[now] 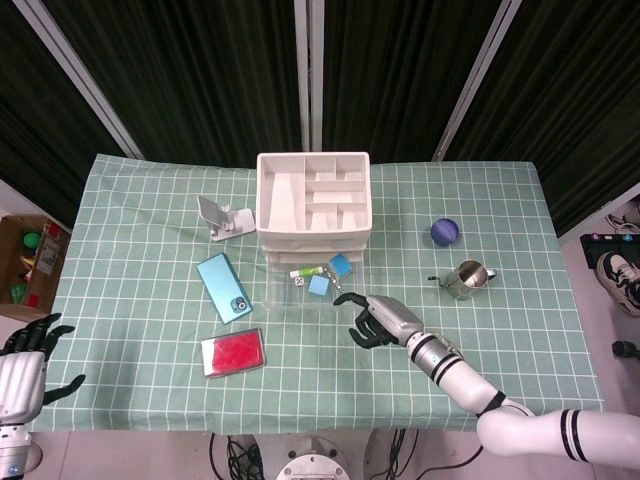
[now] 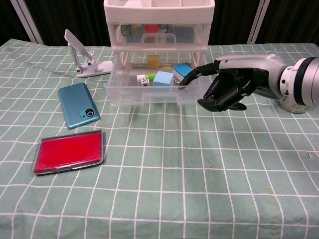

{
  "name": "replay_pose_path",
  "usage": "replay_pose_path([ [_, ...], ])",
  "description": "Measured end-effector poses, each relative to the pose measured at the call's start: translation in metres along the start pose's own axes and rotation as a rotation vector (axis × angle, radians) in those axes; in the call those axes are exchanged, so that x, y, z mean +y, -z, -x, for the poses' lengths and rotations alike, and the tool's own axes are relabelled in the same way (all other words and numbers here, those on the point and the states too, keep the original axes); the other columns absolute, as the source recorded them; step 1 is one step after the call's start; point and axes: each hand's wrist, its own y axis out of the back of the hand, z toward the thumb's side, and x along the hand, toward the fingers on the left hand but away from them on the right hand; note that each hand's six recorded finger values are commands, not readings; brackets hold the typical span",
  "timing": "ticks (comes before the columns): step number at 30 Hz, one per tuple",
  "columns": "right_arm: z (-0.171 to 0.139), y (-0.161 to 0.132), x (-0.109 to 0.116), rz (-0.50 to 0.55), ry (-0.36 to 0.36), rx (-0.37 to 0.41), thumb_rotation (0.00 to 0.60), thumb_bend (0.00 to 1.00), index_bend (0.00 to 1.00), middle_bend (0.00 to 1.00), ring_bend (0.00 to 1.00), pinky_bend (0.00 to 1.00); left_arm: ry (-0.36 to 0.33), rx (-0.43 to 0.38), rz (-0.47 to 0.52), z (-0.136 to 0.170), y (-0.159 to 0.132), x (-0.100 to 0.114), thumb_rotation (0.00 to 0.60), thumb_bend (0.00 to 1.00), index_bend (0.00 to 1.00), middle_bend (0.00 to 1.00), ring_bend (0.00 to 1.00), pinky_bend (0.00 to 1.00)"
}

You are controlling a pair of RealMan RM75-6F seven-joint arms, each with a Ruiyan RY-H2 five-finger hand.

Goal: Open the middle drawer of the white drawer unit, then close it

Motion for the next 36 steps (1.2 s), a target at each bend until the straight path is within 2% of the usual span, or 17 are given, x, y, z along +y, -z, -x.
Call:
replay_pose_path([
  [4,-0.001,0.000,0.002,-0.002,0.011,0.001,0.600,0.44,0.24,0.81,0.82,0.84,-0.001,-0.001,0.001,0.000,0.000,0.000,0.600,0.00,0.29,0.15,0.15,0.20],
  [7,-0.002,0.000,0.006,-0.012,0.027,0.004,0.600,0.44,0.15,0.81,0.82,0.84,-0.002,0.000,0.001,0.000,0.000,0.001,0.600,0.00,0.29,0.15,0.15,0.20],
  [9,-0.004,0.001,0.010,-0.039,0.037,0.004,0.600,0.41,0.07,0.81,0.82,0.84,-0.004,-0.001,0.001,0.001,0.001,0.001,0.600,0.00,0.29,0.15,0.15,0.20],
  [14,-0.014,-0.001,0.027,-0.151,0.063,0.005,0.600,0.30,0.04,0.82,0.82,0.84,-0.013,-0.001,-0.002,0.000,0.002,0.004,0.600,0.00,0.29,0.15,0.15,0.20],
  [19,-0.025,-0.026,0.058,-0.343,0.101,0.050,0.600,0.29,0.08,0.84,0.85,0.86,-0.023,-0.007,-0.004,0.001,0.000,0.008,0.600,0.00,0.29,0.15,0.15,0.20],
  [24,-0.017,-0.064,0.076,-0.573,0.111,0.121,0.600,0.28,0.24,0.89,0.91,0.92,-0.028,-0.001,0.002,0.005,-0.002,0.008,0.600,0.00,0.29,0.15,0.15,0.20],
  [28,-0.004,-0.083,0.079,-0.769,0.129,0.158,0.600,0.24,0.34,0.94,0.95,0.96,-0.025,0.013,0.004,0.010,-0.001,0.006,0.600,0.00,0.29,0.15,0.15,0.20],
  [33,0.024,-0.100,0.072,-1.040,0.165,0.188,0.600,0.23,0.35,0.95,0.96,0.97,-0.029,0.030,0.007,0.014,0.003,0.007,0.600,0.00,0.29,0.15,0.15,0.20],
  [36,0.046,-0.106,0.062,-1.161,0.189,0.200,0.600,0.23,0.36,0.95,0.96,0.97,-0.026,0.037,0.011,0.017,0.005,0.005,0.600,0.00,0.29,0.15,0.15,0.20],
])
